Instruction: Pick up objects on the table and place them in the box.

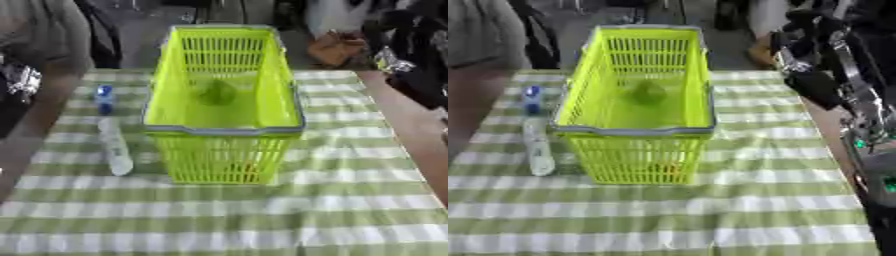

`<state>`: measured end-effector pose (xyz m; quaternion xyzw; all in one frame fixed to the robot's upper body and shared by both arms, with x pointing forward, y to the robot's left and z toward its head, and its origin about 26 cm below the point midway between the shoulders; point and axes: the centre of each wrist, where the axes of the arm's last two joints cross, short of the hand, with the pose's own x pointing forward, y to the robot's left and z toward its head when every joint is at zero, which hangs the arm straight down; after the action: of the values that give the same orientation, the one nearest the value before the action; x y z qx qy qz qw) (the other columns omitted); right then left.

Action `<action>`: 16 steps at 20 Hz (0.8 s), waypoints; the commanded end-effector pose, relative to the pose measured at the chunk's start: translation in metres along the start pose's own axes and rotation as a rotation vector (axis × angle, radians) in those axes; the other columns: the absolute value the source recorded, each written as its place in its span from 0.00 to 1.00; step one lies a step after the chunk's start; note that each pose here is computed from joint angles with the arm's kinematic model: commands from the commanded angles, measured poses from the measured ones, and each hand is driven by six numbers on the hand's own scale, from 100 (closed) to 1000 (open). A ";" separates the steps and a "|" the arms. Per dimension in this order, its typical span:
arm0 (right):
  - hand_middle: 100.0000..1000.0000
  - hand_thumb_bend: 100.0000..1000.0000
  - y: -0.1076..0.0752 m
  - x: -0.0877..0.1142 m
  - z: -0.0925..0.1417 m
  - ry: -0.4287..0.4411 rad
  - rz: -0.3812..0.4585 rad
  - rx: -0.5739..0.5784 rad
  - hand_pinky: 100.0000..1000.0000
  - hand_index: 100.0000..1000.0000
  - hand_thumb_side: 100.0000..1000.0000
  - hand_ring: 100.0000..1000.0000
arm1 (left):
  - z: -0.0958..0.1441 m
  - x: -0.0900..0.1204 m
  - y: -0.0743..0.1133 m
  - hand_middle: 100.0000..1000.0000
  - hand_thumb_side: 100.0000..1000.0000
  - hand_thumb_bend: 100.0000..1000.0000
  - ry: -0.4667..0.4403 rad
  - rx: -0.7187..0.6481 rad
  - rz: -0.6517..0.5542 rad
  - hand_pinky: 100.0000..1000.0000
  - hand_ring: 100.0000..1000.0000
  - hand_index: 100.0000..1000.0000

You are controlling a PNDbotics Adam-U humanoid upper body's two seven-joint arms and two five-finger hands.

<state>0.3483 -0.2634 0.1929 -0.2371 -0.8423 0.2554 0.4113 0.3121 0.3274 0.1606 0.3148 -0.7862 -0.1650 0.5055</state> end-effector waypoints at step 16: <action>0.68 0.22 -0.010 0.006 -0.005 -0.030 0.026 -0.009 0.57 0.85 0.56 0.52 | -0.015 -0.014 -0.012 0.68 0.68 0.56 0.151 -0.160 -0.226 0.43 0.85 0.86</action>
<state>0.3483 -0.2633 0.1929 -0.2370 -0.8422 0.2555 0.4114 0.3301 0.3251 0.1445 0.3522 -0.7041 -0.2403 0.5679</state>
